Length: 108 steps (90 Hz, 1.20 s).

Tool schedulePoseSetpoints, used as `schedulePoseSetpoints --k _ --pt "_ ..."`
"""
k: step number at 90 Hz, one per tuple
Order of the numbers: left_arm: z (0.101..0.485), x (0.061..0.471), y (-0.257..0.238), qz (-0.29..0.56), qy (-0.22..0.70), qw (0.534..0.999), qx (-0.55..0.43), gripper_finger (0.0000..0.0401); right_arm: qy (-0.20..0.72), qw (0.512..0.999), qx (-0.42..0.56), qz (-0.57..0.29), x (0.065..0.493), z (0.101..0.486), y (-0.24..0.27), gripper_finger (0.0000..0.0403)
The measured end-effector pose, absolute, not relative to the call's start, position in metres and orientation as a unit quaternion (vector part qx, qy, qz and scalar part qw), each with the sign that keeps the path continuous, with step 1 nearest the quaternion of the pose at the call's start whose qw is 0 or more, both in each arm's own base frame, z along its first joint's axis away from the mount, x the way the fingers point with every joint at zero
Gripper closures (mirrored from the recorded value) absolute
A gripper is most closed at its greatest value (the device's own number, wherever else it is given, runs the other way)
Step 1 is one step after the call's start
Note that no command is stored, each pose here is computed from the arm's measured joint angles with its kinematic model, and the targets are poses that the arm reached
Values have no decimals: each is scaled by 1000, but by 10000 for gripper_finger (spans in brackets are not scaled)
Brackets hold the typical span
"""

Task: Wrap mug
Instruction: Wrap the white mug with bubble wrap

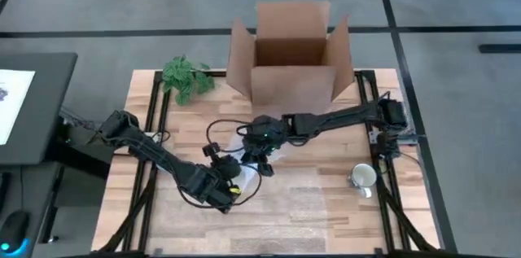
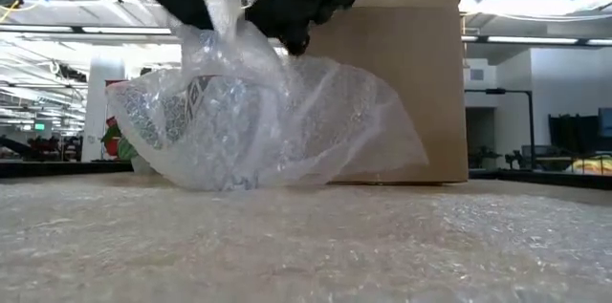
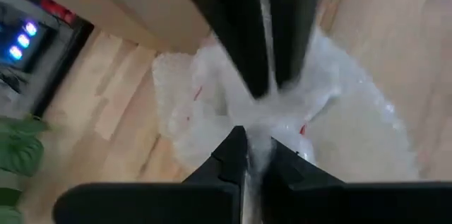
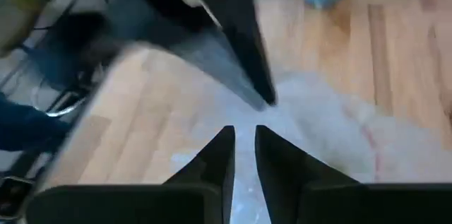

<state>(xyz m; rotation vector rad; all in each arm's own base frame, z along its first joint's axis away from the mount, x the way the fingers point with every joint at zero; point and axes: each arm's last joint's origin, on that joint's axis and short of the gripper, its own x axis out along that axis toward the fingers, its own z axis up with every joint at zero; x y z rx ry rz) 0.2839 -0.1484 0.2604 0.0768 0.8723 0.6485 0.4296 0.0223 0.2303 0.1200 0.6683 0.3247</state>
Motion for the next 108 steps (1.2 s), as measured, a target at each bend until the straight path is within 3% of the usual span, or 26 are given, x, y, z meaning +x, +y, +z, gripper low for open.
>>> schedulePoseSetpoints --k 38,75,108 --pt "293 265 -141 298 387 871 -43 401 355 923 116 89 452 196 10 400" --pt "296 261 -152 265 388 876 -105 398 407 899 148 62 468 178 7 403" --pt "294 254 -148 282 407 860 -121 306 451 878 158 -12 463 174 -12 403"
